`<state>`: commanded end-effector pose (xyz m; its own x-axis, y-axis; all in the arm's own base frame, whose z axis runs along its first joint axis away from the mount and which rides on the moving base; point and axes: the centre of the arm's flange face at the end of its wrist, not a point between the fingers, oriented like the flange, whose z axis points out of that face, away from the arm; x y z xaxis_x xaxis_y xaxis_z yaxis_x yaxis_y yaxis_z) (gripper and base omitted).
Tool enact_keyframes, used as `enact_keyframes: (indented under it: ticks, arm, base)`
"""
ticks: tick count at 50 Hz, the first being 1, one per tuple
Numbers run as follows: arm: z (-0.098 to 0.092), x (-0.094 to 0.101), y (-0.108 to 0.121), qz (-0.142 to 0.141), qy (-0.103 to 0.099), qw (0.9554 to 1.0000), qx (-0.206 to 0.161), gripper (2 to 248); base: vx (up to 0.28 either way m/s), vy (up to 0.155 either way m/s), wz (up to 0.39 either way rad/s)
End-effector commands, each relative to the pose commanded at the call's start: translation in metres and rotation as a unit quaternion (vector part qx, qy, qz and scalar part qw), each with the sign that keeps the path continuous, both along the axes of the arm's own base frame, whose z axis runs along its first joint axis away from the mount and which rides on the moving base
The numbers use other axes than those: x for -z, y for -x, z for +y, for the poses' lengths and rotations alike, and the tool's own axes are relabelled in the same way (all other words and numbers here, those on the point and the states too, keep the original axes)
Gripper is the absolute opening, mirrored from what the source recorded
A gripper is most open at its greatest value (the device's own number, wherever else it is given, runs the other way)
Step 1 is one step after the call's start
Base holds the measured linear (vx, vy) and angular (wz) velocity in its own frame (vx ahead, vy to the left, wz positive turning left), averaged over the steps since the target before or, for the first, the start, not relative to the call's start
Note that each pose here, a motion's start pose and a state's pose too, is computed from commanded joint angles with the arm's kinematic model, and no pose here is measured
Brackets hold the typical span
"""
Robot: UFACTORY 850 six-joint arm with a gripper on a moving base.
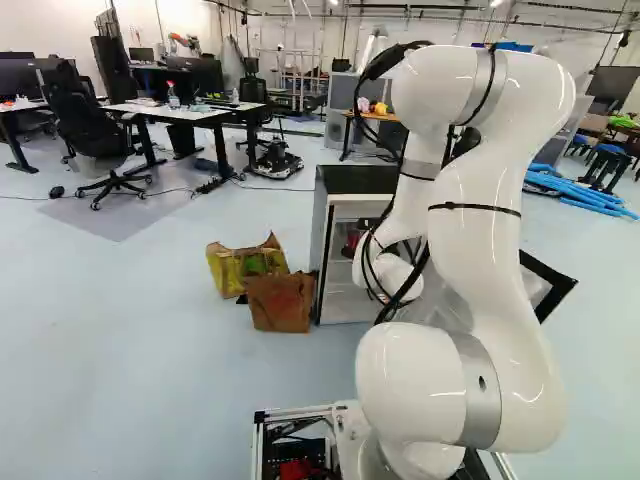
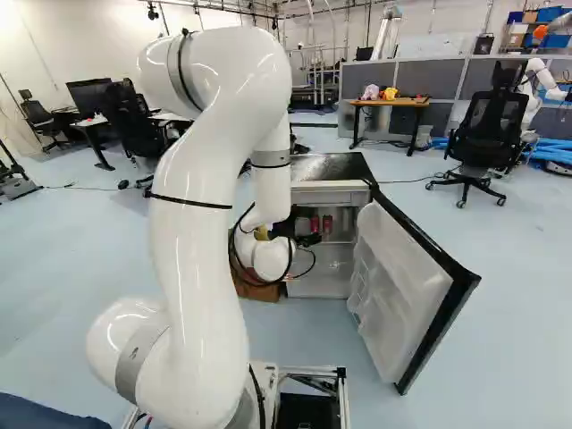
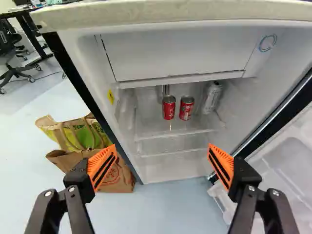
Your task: Grab a drink from the fridge
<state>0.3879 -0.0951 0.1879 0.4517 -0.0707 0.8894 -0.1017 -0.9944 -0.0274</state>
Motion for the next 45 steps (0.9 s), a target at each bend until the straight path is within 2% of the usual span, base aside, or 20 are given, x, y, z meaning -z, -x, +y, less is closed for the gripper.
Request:
enact_keyframes:
  ticks: [24,45]
  arm:
    - [-0.026,0.038,-0.043,-0.004,0.0,0.9999,0.009,247]
    - [-0.039,0.073,-0.078,-0.01,0.002,0.9999,0.011,247]
  base:
    - [0.0,0.0,0.0]
    - [0.0,0.0,0.0]
